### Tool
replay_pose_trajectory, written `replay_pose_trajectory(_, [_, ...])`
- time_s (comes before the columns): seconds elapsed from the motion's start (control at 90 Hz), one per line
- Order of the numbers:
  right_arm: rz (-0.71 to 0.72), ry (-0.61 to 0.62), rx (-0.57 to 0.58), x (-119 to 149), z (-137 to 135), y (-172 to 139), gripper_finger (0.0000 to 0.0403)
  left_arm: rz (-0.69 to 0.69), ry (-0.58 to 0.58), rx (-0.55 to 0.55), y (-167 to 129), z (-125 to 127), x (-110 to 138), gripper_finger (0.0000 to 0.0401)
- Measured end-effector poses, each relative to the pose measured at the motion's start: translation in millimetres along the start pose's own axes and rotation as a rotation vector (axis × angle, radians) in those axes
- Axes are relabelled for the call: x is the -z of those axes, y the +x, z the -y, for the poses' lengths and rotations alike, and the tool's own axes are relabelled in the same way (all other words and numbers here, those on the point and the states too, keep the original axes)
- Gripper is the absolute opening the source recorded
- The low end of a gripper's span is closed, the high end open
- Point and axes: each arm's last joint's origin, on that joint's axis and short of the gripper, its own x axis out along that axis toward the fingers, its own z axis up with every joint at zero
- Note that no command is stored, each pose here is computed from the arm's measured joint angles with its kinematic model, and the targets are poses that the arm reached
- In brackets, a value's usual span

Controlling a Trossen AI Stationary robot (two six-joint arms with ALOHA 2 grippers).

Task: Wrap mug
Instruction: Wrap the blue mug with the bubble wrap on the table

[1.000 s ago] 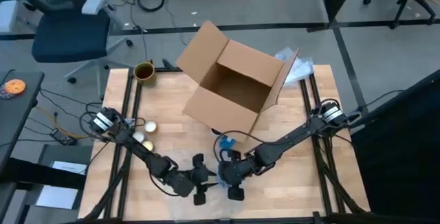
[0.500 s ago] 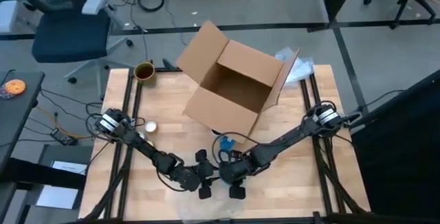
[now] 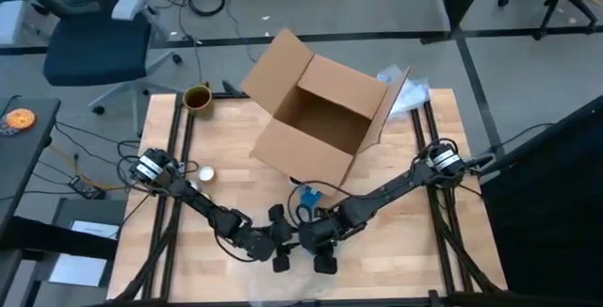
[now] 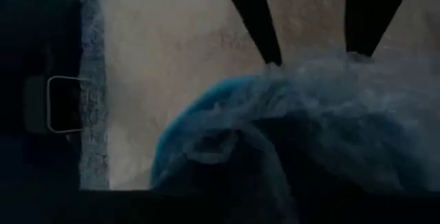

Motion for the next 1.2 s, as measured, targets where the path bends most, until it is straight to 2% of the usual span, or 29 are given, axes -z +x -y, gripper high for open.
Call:
replay_pose_trajectory(0.2, [-0.017,0.044,0.03,-7.8,-5.4,-16.4,0.0083,-0.001,0.002,-0.002,0.0,-0.1,0.2,0.0142])
replay_pose_trajectory(0.444, [-0.009,0.043,0.046,-11.2,-7.4,-23.5,0.0067,0.005,0.016,0.003,-2.9,0.1,-3.4,0.0142])
replay_pose_trajectory(0.622, [-0.056,0.045,0.083,-5.2,-2.1,-2.6,0.0046,0.053,0.028,0.048,-26.3,4.7,-25.2,0.0142])
replay_pose_trajectory(0.744, [-0.091,0.041,0.093,-2.2,-0.2,13.3,0.0032,0.139,0.039,0.054,-47.1,7.7,-45.3,0.0142])
replay_pose_trajectory(0.811, [-0.09,0.031,0.099,-2.0,0.0,14.8,0.0023,0.157,0.054,0.048,-51.0,9.1,-47.0,0.0142])
replay_pose_trajectory(0.956, [-0.06,0.021,0.128,-2.1,-1.8,10.6,0.0003,0.172,0.042,0.036,-45.1,10.2,-43.8,0.0142])
replay_pose_trajectory(1.2, [-0.036,0.017,0.11,-6.3,-5.6,3.2,0.0001,0.267,-0.013,0.044,-20.8,14.0,-35.9,0.0142])
